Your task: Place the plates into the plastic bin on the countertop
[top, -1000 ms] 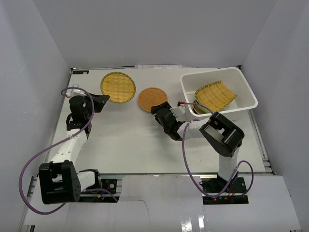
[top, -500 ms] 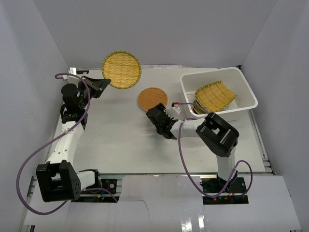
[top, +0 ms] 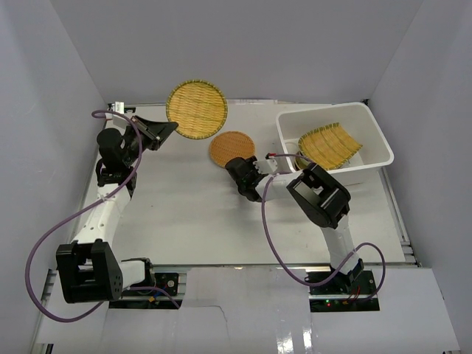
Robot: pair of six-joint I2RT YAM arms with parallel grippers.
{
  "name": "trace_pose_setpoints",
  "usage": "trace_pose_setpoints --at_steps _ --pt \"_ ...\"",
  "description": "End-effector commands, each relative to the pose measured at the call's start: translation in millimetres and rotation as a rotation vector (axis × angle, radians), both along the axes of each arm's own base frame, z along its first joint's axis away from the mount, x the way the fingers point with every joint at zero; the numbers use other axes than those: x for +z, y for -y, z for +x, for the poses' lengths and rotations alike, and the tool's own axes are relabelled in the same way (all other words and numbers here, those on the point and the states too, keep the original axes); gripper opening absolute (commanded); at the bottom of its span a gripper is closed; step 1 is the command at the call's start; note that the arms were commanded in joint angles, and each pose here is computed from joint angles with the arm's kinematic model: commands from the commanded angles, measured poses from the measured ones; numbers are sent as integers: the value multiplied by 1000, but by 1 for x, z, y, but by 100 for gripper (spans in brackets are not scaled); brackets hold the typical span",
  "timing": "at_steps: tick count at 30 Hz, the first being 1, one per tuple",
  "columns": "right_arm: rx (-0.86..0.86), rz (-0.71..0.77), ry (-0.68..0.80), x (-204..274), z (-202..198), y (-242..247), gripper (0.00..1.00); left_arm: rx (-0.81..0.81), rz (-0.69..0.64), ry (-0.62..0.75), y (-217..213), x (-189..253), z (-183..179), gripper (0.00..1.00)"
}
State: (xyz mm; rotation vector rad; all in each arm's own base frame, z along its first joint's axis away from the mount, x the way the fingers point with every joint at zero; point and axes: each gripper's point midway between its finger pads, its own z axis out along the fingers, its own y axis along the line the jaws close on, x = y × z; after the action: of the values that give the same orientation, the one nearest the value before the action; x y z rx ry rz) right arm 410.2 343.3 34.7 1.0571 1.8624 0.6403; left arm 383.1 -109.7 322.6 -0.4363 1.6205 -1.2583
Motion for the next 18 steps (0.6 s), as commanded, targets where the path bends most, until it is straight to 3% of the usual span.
trace_pose_setpoints --at_steps 1,4,7,12,18 --pt "-4 19 -43 -18 3 -1 29 -42 -15 101 6 30 -7 0" --pt "47 21 10 1 2 -9 13 -43 -20 105 5 31 -6 0" --pt "102 -18 70 28 -10 -14 8 -41 -15 113 5 35 -7 0" --pt "201 -114 237 98 -22 -17 8 -35 -5 124 5 43 -10 0" --pt "174 -137 420 206 -35 50 8 -82 -27 149 18 62 -24 0"
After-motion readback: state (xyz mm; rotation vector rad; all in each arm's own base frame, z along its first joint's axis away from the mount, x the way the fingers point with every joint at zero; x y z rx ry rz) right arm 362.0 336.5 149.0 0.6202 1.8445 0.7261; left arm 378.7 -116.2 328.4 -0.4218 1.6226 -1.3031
